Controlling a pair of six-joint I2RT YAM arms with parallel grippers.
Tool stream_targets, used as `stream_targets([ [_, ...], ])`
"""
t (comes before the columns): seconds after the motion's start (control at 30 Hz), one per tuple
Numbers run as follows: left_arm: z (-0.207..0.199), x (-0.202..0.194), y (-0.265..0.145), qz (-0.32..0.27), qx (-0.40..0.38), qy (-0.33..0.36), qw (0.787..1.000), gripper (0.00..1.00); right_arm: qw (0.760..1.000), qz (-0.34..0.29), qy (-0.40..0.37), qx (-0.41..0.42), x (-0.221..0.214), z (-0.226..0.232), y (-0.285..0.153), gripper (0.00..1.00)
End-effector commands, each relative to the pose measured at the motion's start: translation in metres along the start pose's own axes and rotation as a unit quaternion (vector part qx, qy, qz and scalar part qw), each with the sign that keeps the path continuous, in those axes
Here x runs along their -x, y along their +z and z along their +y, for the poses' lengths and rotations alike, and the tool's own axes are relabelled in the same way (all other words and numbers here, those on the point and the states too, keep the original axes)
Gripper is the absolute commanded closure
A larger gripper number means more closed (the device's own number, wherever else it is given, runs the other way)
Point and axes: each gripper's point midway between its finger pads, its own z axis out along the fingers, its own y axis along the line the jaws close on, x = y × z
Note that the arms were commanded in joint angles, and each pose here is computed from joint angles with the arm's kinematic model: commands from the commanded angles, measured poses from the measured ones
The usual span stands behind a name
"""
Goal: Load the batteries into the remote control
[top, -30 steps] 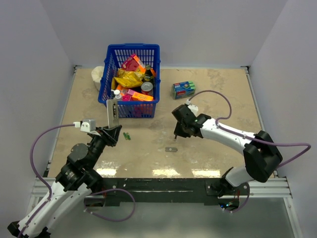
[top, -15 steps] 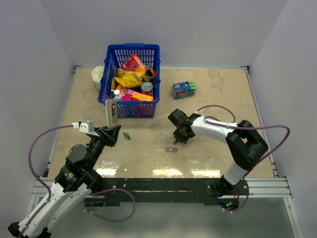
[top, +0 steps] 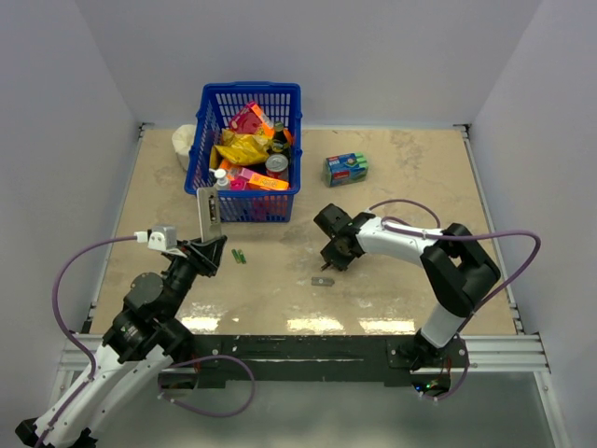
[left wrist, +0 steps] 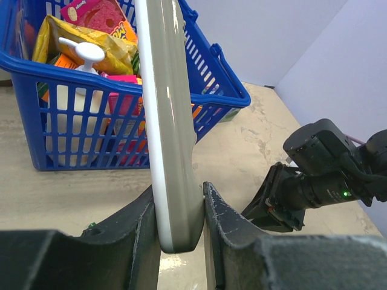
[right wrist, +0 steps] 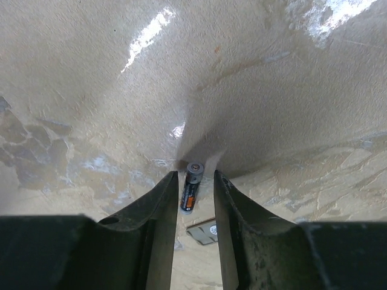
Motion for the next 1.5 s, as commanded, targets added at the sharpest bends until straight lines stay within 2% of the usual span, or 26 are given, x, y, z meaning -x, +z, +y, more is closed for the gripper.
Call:
stream_targets([
  [0.0, -0.008, 0.023, -0.003, -0.032, -0.01, -0.002, 0.999, 1.0, 1.0, -0.009, 0.001, 0.003, 0.002, 0.006, -0.006, 0.63],
  [0.1, -0.007, 0.024, -0.003, -0.033, -0.008, -0.001, 0.999, 1.0, 0.999, -0.031, -0.032, 0.024, 0.011, 0.017, -0.022, 0.58],
  [0.23, -0.006, 0.024, -0.003, -0.033, -0.006, -0.001, 0.999, 1.0, 0.987, -0.097, -0.111, 0.066, 0.036, 0.035, -0.061, 0.41],
  [0.27, -0.007, 0.024, -0.003, -0.035, -0.006, -0.004, 0.999, 1.0, 0.975, -0.109, -0.177, 0.083, 0.041, 0.042, -0.068, 0.35],
  [0.33, -0.006, 0.025, -0.003, -0.038, -0.005, -0.007, 0.999, 1.0, 0.955, -0.137, -0.233, 0.123, 0.053, 0.058, -0.095, 0.34],
  [0.37, -0.006, 0.025, -0.004, -0.038, -0.005, -0.009, 0.999, 1.0, 0.93, -0.154, -0.307, 0.129, 0.06, 0.059, -0.102, 0.33],
  [0.43, -0.006, 0.026, -0.004, -0.043, -0.005, -0.012, 0.999, 1.0, 0.897, -0.173, -0.375, 0.156, 0.067, 0.066, -0.118, 0.34],
  [0.47, -0.006, 0.027, -0.005, -0.044, -0.005, -0.013, 0.999, 1.0, 0.85, -0.181, -0.469, 0.156, 0.069, 0.064, -0.121, 0.33],
  [0.5, -0.006, 0.027, -0.004, -0.044, -0.005, -0.013, 0.999, 1.0, 0.823, -0.16, -0.515, 0.176, 0.059, 0.063, -0.123, 0.34],
  [0.53, -0.006, 0.027, -0.005, -0.046, -0.005, -0.013, 0.999, 1.0, 0.767, -0.161, -0.593, 0.184, 0.058, 0.063, -0.122, 0.35],
  [0.6, -0.005, 0.026, -0.005, -0.046, -0.005, -0.015, 0.999, 1.0, 0.73, -0.143, -0.642, 0.187, 0.051, 0.057, -0.118, 0.33],
  [0.63, -0.006, 0.027, -0.005, -0.047, -0.008, -0.017, 0.999, 1.0, 0.682, -0.141, -0.696, 0.177, 0.052, 0.052, -0.113, 0.34],
  [0.7, -0.006, 0.025, -0.005, -0.045, -0.01, -0.02, 0.999, 1.0, 0.638, -0.128, -0.74, 0.172, 0.049, 0.045, -0.105, 0.33],
  [0.73, -0.007, 0.025, -0.005, -0.046, -0.012, -0.021, 0.999, 1.0, 0.572, -0.115, -0.788, 0.197, 0.038, 0.044, -0.105, 0.33],
  [0.8, -0.007, 0.024, -0.005, -0.046, -0.013, -0.021, 0.999, 1.0, 0.527, -0.118, -0.816, 0.204, 0.035, 0.038, -0.097, 0.33],
  [0.83, -0.009, 0.025, -0.005, -0.048, -0.016, -0.022, 0.998, 1.0, 0.473, -0.121, -0.839, 0.24, 0.027, 0.042, -0.099, 0.35],
  [0.87, -0.009, 0.025, -0.004, -0.048, -0.018, -0.019, 0.999, 1.0, 0.457, -0.129, -0.844, 0.248, 0.026, 0.043, -0.099, 0.36],
  [0.93, -0.012, 0.027, -0.004, -0.049, -0.023, -0.017, 0.998, 1.0, 0.433, -0.121, -0.856, 0.256, 0.027, 0.04, -0.093, 0.36],
  [1.07, -0.012, 0.026, -0.004, -0.045, -0.024, -0.014, 0.999, 1.0, 0.406, -0.056, -0.872, 0.267, 0.022, 0.031, -0.068, 0.37],
  [1.13, -0.013, 0.026, -0.004, -0.046, -0.026, -0.014, 0.999, 1.0, 0.404, -0.049, -0.869, 0.282, 0.02, 0.035, -0.064, 0.41],
  [1.17, -0.013, 0.025, -0.003, -0.045, -0.026, -0.013, 0.999, 1.0, 0.404, -0.036, -0.865, 0.295, 0.016, 0.035, -0.059, 0.48],
  [1.2, -0.013, 0.026, -0.003, -0.044, -0.027, -0.013, 0.999, 1.0, 0.406, -0.029, -0.863, 0.299, 0.016, 0.036, -0.054, 0.48],
  [1.27, -0.014, 0.027, -0.003, -0.044, -0.027, -0.012, 0.999, 1.0, 0.39, -0.01, -0.868, 0.307, 0.01, 0.034, -0.048, 0.51],
  [1.47, -0.013, 0.026, -0.004, -0.041, -0.026, -0.01, 0.999, 1.0, 0.381, 0.025, -0.873, 0.303, 0.003, 0.023, -0.028, 0.51],
])
